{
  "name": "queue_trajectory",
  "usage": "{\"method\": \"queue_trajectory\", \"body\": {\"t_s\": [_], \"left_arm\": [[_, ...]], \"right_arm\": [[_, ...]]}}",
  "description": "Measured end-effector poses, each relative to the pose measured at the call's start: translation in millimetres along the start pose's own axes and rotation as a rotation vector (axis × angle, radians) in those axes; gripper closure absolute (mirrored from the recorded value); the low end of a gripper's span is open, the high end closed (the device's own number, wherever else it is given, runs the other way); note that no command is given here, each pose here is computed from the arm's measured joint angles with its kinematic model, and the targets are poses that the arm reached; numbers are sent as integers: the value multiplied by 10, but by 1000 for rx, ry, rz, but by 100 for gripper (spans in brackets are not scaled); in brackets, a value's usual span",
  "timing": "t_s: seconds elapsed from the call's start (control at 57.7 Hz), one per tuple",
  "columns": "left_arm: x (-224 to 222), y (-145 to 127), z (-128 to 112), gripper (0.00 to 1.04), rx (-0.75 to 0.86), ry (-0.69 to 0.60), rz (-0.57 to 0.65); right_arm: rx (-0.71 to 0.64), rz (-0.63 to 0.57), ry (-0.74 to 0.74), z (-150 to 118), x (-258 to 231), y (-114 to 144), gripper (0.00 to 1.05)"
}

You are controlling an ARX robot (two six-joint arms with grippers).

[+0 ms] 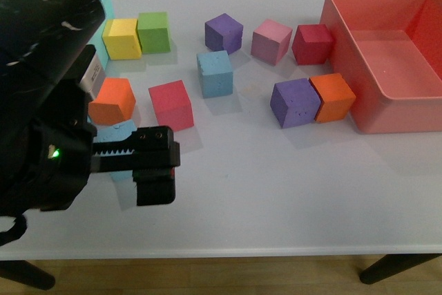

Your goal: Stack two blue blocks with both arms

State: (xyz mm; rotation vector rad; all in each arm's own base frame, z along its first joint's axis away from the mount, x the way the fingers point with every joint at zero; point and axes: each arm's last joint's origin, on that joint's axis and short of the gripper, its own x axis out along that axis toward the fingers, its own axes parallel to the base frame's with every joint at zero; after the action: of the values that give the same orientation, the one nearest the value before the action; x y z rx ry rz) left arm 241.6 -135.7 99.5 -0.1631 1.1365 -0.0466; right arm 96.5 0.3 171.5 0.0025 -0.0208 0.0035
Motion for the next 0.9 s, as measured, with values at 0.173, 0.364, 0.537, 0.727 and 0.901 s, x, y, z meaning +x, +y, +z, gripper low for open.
{"method": "queue_trajectory", "body": {"t_s": [0.173,0.364,0.537,0.727,0.901], "left_arm": [[220,14,298,9,-34,-44,66],[440,148,507,9,-49,-56,146],[584,156,629,9,-66,-51,157],[655,99,696,9,-74,-48,150],[765,80,654,9,-64,-28,159]], "right_arm": [[0,0,0,0,0,0,9],[0,0,0,0,0,0,9],[0,0,0,0,0,0,9],[0,0,0,0,0,0,9],[0,0,0,0,0,0,9]]}}
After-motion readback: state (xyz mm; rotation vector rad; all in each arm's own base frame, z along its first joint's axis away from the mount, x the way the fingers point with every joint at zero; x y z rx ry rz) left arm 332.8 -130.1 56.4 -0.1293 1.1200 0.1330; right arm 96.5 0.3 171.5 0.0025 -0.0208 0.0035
